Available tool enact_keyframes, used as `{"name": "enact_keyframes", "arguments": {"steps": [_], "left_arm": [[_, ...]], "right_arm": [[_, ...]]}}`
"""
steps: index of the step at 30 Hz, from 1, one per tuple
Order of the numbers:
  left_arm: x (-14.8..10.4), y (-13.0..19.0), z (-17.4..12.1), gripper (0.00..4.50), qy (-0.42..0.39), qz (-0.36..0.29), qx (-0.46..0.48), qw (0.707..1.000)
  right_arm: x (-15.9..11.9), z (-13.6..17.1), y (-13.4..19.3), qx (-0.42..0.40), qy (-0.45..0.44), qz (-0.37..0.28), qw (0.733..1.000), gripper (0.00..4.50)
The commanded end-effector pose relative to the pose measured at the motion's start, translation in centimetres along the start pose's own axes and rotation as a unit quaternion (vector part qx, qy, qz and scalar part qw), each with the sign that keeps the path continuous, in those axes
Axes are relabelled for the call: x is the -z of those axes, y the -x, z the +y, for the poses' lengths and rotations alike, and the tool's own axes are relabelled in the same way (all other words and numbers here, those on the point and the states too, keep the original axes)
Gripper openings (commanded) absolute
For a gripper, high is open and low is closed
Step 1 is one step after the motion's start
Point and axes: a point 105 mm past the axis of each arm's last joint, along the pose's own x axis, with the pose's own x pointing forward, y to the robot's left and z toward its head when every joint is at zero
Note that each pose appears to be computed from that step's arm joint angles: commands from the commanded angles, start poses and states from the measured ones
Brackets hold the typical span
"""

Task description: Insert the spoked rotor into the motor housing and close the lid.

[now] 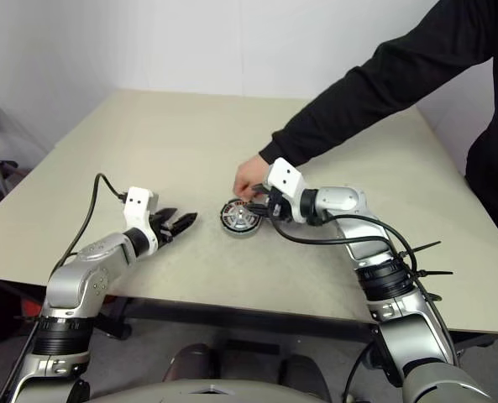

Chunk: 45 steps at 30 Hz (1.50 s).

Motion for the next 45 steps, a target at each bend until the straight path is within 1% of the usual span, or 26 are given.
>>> {"name": "enact_keyframes", "arguments": {"steps": [1,4,11,16,19,23,27,32,37,41,45], "left_arm": [[-1.4,0.0,-0.1,3.42,-0.014,-0.019,0.003,1.0],[-1.4,0.1,-0.1,3.42,-0.014,-0.019,0.001,1.0],[-0.7,0.0,0.1,3.42,-0.012,-0.01,-0.009,1.0],[-0.8,-0.2,0.0,3.42,-0.01,-0.011,-0.01,1.0],[-1.0,-0.4,-0.2,3.42,-0.008,-0.014,-0.004,1.0],[-1.4,-0.3,-1.1,3.42,0.003,-0.02,0.028,0.999],[-1.2,-0.3,-1.8,3.42,0.006,-0.014,0.05,0.999],[-1.1,-0.7,-1.7,3.42,0.004,-0.011,0.045,0.999],[-0.7,-0.7,-1.9,3.42,0.005,-0.01,0.039,0.999],[-0.5,-0.5,-2.0,3.42,0.007,-0.01,0.036,0.999],[-0.2,-0.3,-1.9,3.42,0.01,-0.009,0.029,0.999]], "right_arm": [[-1.1,-0.1,0.0,0.002,0.021,-0.015,1.0,2.25],[-1.2,0.2,-0.1,-0.005,0.022,-0.017,1.0,2.25],[-0.5,0.5,-0.2,-0.019,0.034,0.002,0.999,2.25],[1.0,0.7,0.2,-0.051,0.099,0.052,0.992,2.25],[1.8,0.4,0.6,-0.075,0.146,0.082,0.983,2.25],[3.3,-0.2,1.2,-0.108,0.219,0.13,0.961,2.25],[3.0,-0.4,1.7,-0.153,0.261,0.14,0.943,2.25],[3.7,-0.6,1.7,-0.224,0.37,0.181,0.883,2.25],[3.7,-1.3,0.6,-0.254,0.429,0.193,0.845,2.25],[3.8,-1.7,0.1,-0.266,0.45,0.197,0.83,2.25],[2.8,-1.9,-0.9,-0.266,0.472,0.186,0.82,2.25]]}}
